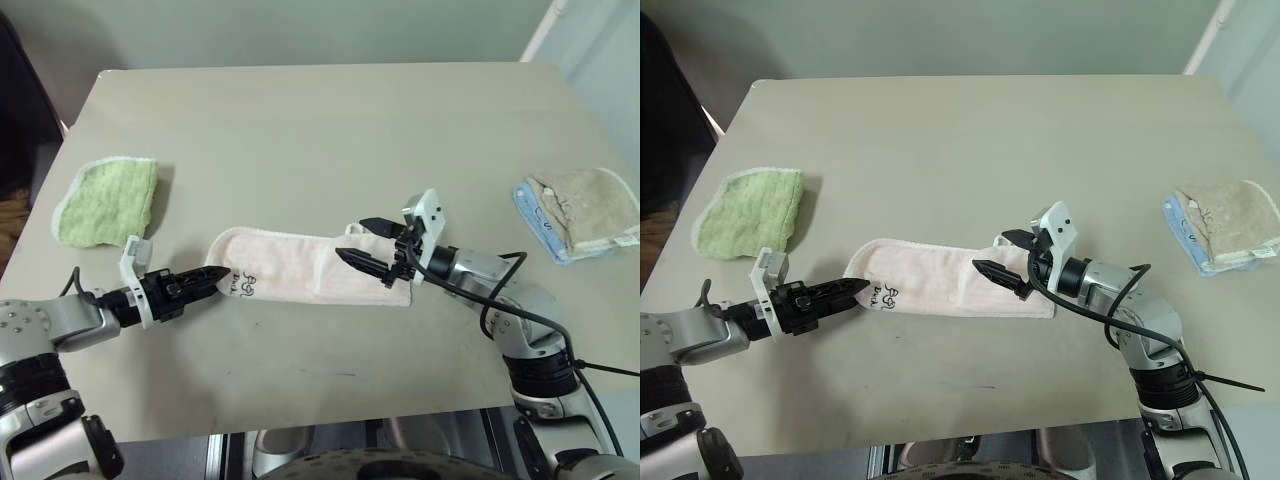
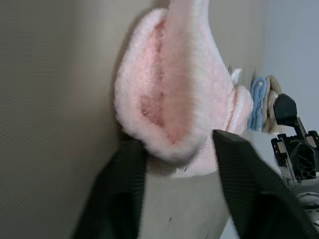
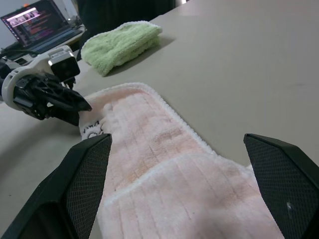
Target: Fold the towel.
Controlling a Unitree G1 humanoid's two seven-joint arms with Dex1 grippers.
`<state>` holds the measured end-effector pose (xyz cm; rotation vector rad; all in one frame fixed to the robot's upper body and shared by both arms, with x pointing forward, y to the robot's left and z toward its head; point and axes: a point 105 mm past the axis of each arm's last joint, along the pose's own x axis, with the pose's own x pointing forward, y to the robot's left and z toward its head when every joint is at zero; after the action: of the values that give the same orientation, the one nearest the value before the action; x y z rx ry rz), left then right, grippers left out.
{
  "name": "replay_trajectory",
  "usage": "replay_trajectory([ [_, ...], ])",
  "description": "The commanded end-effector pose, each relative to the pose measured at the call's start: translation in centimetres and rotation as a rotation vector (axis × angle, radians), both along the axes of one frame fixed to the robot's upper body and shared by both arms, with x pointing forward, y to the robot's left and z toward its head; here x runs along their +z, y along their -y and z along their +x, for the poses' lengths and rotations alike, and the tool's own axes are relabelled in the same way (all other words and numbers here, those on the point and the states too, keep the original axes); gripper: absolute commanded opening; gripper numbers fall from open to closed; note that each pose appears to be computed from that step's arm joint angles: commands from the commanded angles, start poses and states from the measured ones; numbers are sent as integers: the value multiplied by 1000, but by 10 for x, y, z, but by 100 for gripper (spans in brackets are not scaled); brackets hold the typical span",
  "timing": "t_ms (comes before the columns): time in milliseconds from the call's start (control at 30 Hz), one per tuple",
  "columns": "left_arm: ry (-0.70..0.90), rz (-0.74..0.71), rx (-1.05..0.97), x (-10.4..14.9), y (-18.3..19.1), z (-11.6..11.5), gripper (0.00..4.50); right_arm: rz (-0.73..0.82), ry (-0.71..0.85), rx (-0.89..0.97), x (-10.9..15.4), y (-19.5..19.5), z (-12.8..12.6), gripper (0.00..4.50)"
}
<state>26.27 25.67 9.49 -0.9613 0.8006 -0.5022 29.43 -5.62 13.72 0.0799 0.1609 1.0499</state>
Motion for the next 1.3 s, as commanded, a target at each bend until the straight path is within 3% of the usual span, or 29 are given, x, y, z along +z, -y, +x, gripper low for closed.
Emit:
replay_trajectory([
  [33,22,-9,-8,6,1,2,69,15,42,2,11,1,-4,450],
  [100,41,-19,-8,10,3,4,2,12,31,1,9,2,-5,450],
  [333,146,-42,-68,38,11,8,2,35,28,34,17,9,-13,450],
  [667,227,30,-321,68,41,-6,2,34,28,13,25,29,-16,450],
  [1067,261,17,-604,80,95,6,2,19,56,-100,32,52,-18,450],
  [1300,258,-34,-759,73,147,21,2,12,81,-192,38,69,-19,450],
])
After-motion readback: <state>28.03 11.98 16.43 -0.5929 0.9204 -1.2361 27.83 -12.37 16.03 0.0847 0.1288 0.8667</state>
